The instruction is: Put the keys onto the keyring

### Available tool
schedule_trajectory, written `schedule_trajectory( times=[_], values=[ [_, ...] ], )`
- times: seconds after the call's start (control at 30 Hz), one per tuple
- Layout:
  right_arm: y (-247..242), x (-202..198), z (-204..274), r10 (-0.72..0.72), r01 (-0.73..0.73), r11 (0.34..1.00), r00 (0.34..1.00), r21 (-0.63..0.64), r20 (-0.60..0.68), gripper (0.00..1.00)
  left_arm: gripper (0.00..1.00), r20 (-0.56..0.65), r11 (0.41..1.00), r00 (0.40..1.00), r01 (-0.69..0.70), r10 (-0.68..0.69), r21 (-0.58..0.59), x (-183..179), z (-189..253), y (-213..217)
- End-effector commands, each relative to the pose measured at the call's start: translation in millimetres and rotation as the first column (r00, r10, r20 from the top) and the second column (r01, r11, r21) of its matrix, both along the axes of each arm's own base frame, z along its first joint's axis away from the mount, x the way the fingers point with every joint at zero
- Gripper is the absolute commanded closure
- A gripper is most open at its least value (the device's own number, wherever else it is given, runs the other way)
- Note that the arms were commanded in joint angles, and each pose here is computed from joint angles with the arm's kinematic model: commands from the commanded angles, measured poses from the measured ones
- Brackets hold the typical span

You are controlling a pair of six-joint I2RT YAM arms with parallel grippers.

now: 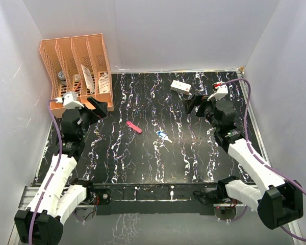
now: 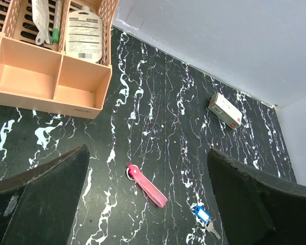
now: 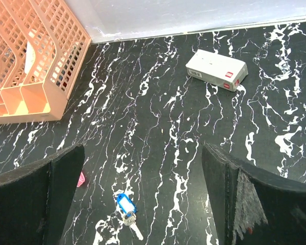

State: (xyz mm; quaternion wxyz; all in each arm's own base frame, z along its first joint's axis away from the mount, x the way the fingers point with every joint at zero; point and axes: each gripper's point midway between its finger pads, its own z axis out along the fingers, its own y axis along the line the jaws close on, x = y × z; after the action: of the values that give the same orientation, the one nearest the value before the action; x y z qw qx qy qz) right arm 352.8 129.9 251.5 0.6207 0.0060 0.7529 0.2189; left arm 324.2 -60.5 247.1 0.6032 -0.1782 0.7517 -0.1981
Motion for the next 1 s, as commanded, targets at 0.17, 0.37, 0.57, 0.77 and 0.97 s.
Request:
schedule_trajectory(
  times=[0.17,0.37,0.57,0.77,0.97],
  values=[
    [-3.5,-4.7,27.6,-0.022,0.020,0.999,0.999,0.041,0.045,0.02,0.01,0.031,0.997,0.997,0.071,-0.071,-0.016,4.4,19.1,-13.6],
    [3.4,-11.7,33.0,0.021,-0.027,0.997,0.996,0.076,0.085,0.02,0.11,0.007,0.990,0.990,0.138,-0.138,0.040,2.0,7.3,-20.9],
    [23.1,-4.8,-7.0,0.110,-0.105,0.992,0.991,0.063,-0.077,0.04,0.01,-0.027,0.988,0.989,0.144,-0.143,0.061,-5.3,-0.7,-18.9],
    [38.9,0.2,-46.4,0.189,-0.182,0.982,0.967,0.057,-0.170,0.09,0.02,-0.066,0.976,0.976,0.212,-0.208,0.058,-13.7,-28.5,-28.5],
    [73.2,-6.4,-67.0,0.301,-0.299,0.953,0.933,0.039,-0.197,0.15,0.06,-0.106,0.975,0.969,0.217,-0.222,-0.051,-18.3,-45.0,-38.0]
  ],
)
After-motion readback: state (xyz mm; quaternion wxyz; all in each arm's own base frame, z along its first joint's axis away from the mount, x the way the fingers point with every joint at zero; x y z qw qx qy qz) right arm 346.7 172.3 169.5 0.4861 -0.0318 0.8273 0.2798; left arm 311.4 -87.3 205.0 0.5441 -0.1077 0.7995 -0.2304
